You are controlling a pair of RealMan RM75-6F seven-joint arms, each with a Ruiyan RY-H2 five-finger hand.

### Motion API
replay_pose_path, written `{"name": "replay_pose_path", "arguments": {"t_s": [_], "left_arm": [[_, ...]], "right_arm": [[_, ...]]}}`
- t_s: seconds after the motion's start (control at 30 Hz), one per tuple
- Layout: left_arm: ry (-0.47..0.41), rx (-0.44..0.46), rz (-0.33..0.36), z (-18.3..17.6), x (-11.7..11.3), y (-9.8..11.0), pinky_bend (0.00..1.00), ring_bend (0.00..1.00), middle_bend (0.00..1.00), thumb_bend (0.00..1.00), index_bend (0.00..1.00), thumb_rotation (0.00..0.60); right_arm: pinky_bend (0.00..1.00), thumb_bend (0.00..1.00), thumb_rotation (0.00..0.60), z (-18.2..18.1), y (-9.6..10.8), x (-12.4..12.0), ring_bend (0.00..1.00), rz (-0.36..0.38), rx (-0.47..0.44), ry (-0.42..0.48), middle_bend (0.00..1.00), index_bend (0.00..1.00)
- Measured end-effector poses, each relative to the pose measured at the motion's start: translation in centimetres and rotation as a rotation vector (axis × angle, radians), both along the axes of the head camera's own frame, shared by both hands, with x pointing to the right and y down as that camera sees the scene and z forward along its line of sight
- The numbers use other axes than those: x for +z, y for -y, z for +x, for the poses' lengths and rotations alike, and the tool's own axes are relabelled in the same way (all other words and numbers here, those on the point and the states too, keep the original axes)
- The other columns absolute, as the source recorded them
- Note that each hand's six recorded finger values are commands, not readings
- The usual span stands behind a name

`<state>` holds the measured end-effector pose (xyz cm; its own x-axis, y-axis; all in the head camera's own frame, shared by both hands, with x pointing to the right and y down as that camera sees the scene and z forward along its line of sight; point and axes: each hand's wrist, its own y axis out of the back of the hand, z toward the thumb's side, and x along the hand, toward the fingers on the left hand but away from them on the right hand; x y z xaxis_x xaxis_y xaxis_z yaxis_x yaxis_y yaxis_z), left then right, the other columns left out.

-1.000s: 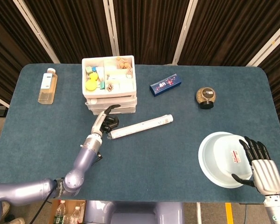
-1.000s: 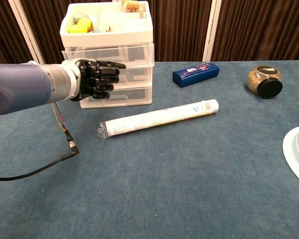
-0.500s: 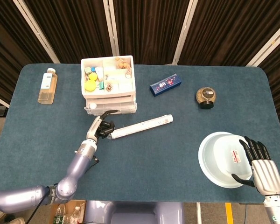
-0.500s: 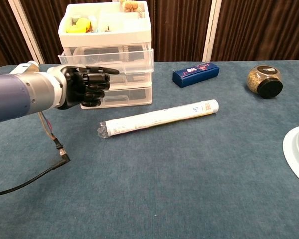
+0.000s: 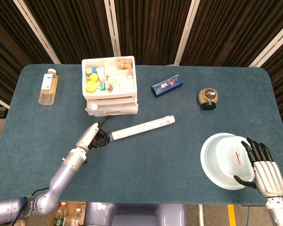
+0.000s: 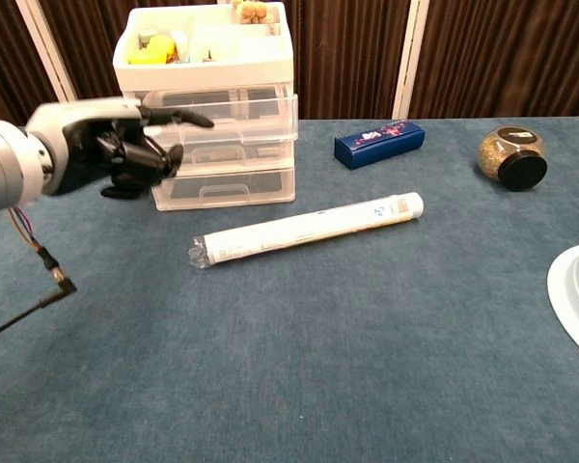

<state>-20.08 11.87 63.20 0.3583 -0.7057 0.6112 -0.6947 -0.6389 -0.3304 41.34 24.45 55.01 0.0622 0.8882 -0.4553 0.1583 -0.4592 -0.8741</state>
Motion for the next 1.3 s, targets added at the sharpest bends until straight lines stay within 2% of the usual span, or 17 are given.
{"name": "replay_pose_path", "arguments": {"t_s": [0.17,0.3,0.43,0.67,0.77,1.0,1.2,1.3], "left_arm": [[0.171,0.091,0.176,-0.4,-2.0,1.3,0.96,0.95,0.99,0.7,0.15,0.6],[0.27,0.12,0.24,-0.1,-3.2,2.6,0.97,0.96,1.0,0.7,0.19,0.6],[0.335,0.107,0.22,-0.3,-3.1,3.6,0.97,0.96,1.0,0.71,0.2,0.6],[0.507,0.12,0.177,-0.2,-2.7,5.8,0.97,0.96,1.0,0.71,0.19,0.6],[0.534,0.105,0.147,-0.3,-2.2,6.3,0.97,0.96,1.0,0.71,0.2,0.6],[0.56,0.093,0.076,-0.3,-1.2,6.7,0.97,0.96,1.0,0.71,0.24,0.6],[0.527,0.109,0.021,0.3,-0.9,5.9,0.98,0.97,1.0,0.72,0.34,0.6],[0.509,0.121,0.017,0.6,-1.2,5.7,0.98,0.97,1.0,0.72,0.36,0.6]], "right_arm": [[0.0,0.11,0.6,0.0,0.0,0.0,0.0,-0.001,0.001,-0.001,0.0,0.0],[0.0,0.11,0.6,0.0,0.0,0.0,0.0,-0.001,0.001,-0.001,0.0,0.0],[0.0,0.11,0.6,0.1,0.0,0.0,0.0,-0.002,0.006,0.002,0.0,0.0],[0.0,0.11,0.6,0.1,0.0,0.0,0.0,-0.006,0.006,0.003,0.0,0.0],[0.0,0.11,0.6,0.2,0.0,0.0,0.0,-0.007,0.009,0.005,0.0,0.0],[0.0,0.11,0.6,0.1,0.0,0.0,0.0,-0.007,0.008,0.005,0.0,0.0],[0.0,0.11,0.6,0.2,0.1,0.0,0.0,-0.006,0.01,0.008,0.0,0.0],[0.0,0.11,0.6,0.2,0.1,0.0,0.0,-0.006,0.012,0.009,0.0,0.0]]}}
